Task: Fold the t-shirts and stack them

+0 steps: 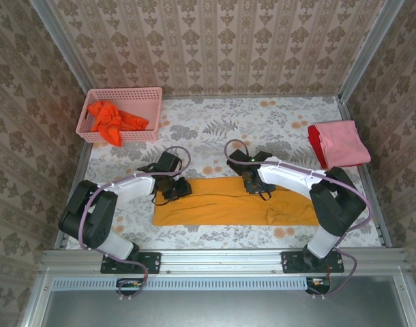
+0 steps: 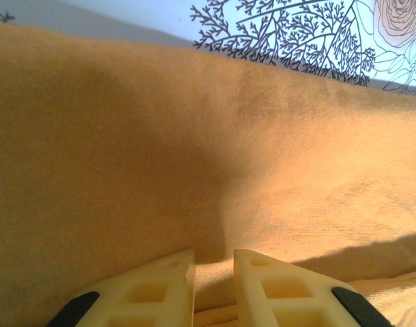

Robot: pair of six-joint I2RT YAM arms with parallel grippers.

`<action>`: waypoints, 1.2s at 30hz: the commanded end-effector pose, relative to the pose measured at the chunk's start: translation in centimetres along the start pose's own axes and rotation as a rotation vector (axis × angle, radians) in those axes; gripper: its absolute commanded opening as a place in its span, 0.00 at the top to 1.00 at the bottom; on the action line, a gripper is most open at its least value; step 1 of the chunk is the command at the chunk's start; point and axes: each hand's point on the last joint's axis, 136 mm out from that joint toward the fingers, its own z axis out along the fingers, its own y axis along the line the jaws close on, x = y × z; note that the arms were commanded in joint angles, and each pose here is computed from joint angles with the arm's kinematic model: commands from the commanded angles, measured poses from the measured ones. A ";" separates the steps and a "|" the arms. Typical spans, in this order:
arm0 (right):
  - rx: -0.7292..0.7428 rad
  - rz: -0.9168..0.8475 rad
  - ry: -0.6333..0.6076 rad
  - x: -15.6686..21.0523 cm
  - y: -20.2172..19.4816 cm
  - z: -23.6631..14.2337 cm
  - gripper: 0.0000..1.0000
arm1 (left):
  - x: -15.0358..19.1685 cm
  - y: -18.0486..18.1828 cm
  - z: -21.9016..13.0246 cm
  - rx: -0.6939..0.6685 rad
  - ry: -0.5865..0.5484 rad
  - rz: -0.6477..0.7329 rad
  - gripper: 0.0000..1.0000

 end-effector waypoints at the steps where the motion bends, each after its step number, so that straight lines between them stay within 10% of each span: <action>1: -0.012 0.131 -0.097 -1.6 -2.6 -1.6 0.46 | 0.0 0.1 -0.2 0.003 0.003 0.011 0.78; 15: -0.228 0.635 0.127 3.6 -5.8 5.3 0.68 | 0.5 1.7 0.7 -0.034 0.017 -0.021 0.76; 36: -0.526 0.438 0.029 -22.3 4.8 10.6 0.65 | 2.0 1.0 -2.6 0.013 -0.120 -0.124 0.50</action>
